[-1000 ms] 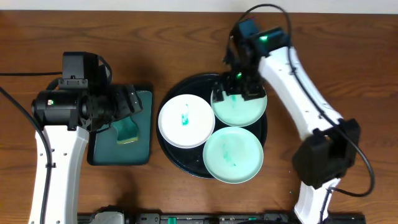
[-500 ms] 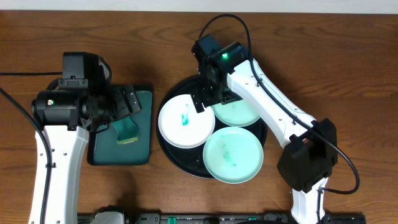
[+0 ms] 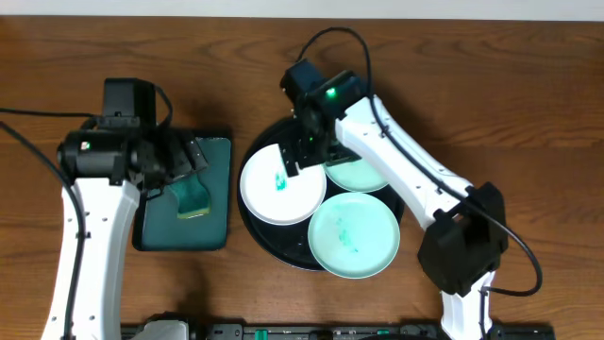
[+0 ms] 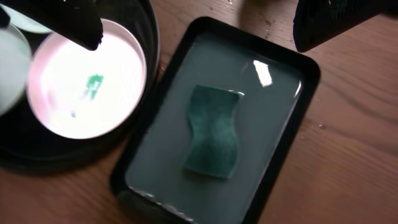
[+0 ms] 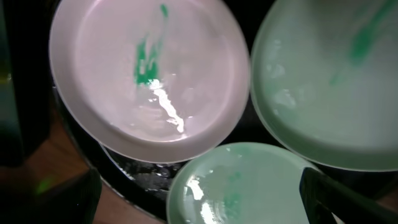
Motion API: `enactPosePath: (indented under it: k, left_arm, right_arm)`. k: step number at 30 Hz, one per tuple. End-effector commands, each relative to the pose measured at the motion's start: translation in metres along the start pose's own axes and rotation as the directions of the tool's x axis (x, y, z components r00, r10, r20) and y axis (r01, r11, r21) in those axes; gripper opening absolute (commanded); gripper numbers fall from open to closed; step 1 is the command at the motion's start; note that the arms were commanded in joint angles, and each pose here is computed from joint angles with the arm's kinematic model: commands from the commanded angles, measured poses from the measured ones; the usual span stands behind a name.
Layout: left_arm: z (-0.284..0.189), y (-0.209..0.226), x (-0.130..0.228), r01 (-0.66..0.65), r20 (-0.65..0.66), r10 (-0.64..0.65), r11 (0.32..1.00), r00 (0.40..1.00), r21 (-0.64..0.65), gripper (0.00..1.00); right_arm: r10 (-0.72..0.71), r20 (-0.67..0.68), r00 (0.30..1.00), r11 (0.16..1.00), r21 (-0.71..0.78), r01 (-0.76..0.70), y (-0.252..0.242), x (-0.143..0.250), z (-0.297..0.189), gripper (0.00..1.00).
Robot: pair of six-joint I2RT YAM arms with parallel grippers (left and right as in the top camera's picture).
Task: Clean dirty plates on tray and stack at the side
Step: 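Grip the white plate rim with the right gripper and tilt it up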
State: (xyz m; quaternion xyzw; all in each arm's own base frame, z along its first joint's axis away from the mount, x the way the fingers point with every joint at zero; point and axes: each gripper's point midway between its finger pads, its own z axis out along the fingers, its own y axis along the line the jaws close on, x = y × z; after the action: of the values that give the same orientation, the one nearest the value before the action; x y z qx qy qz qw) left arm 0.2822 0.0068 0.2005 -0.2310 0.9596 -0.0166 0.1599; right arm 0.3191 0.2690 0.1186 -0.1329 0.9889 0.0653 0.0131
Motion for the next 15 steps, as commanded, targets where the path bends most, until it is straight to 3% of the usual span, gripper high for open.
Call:
enactPosePath:
  k: [1,3,12,15]
  left_arm:
    - [0.006,0.010,0.000,0.026,-0.002,-0.026,0.998,1.000,-0.056,0.98]
    - [0.006,0.010,0.000,0.026,-0.002,-0.026,0.998,1.000,-0.056,0.98]
    - [0.006,0.010,0.000,0.026,-0.001,-0.026,0.998,1.000,-0.055,0.98]
    - [0.006,0.010,-0.001,0.026,-0.001,-0.026,0.998,1.000,-0.055,0.98]
  right_arm:
    - [0.101,-0.042,0.994,0.995,0.012,-0.101,0.001,0.013,0.021,0.88]
    - [0.136,-0.055,0.989,0.991,0.021,-0.135,-0.003,0.017,0.035,0.74]
    - [0.100,-0.041,0.994,0.995,0.011,-0.100,-0.009,0.022,0.078,0.66]
    - [0.096,-0.010,0.995,0.995,-0.007,-0.096,-0.008,0.017,0.088,0.54]
